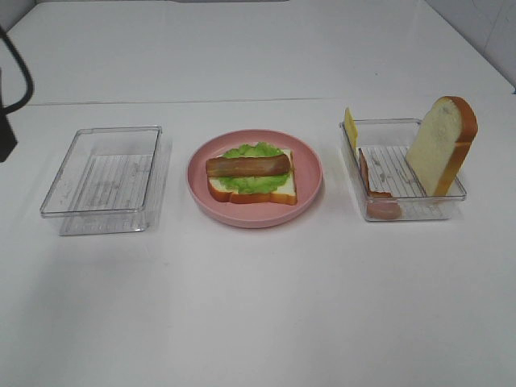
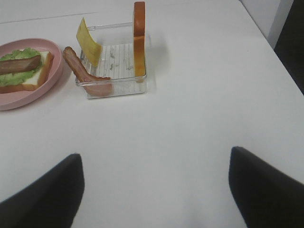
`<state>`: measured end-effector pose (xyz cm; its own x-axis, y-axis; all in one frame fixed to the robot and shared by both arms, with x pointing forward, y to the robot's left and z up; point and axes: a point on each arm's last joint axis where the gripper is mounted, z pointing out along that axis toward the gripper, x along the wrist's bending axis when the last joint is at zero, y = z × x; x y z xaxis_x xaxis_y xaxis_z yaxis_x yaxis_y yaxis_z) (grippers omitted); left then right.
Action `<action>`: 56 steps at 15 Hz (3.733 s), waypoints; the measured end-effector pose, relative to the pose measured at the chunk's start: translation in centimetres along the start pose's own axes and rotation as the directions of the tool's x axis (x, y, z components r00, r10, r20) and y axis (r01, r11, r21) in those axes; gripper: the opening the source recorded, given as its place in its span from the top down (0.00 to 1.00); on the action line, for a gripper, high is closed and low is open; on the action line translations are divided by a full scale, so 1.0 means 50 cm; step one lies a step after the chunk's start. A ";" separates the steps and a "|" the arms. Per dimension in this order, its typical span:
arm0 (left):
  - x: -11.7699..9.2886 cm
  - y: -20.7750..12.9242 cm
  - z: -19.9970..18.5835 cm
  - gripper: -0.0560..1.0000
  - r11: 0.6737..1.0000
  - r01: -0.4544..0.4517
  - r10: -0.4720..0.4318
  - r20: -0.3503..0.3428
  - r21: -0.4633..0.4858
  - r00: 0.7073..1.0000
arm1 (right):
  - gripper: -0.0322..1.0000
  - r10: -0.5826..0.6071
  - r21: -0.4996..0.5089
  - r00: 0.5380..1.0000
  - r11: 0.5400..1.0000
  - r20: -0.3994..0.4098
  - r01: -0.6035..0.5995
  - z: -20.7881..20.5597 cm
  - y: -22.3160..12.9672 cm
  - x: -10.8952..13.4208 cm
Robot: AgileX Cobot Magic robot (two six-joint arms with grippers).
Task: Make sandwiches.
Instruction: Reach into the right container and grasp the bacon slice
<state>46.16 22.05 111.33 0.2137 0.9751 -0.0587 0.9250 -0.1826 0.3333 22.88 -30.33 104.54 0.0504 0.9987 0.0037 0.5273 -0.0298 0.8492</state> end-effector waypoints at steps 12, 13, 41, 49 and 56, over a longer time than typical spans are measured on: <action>0.058 -0.366 -0.086 0.12 0.904 -0.094 0.093 -0.024 -0.417 0.995 | 0.21 -0.018 -0.002 0.999 1.000 0.040 0.018 0.000 0.000 -0.007; 0.068 -0.424 -0.069 0.12 0.868 -0.101 0.098 -0.033 -0.487 0.995 | 0.21 -0.018 -0.002 0.999 1.000 0.040 0.018 0.000 0.000 -0.007; 0.079 -0.491 -0.050 0.12 0.716 -0.101 0.103 -0.038 -0.690 0.994 | 0.26 0.086 0.655 0.916 0.725 -0.391 0.211 0.518 0.326 0.150; 0.079 -0.491 -0.050 0.12 0.716 -0.101 0.103 -0.038 -0.691 0.994 | 0.34 0.069 0.795 0.936 0.552 -0.345 0.252 0.671 0.333 0.282; 0.079 -0.491 -0.050 0.12 0.716 -0.101 0.103 -0.038 -0.691 0.994 | 0.43 0.068 0.848 0.951 0.474 -0.303 0.236 0.773 0.276 0.296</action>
<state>23.52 30.71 105.28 0.2958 0.9552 0.0119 0.4233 -0.1422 0.8948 63.67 -17.55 95.89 -0.1729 0.9597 0.2213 0.9813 0.1872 -0.0449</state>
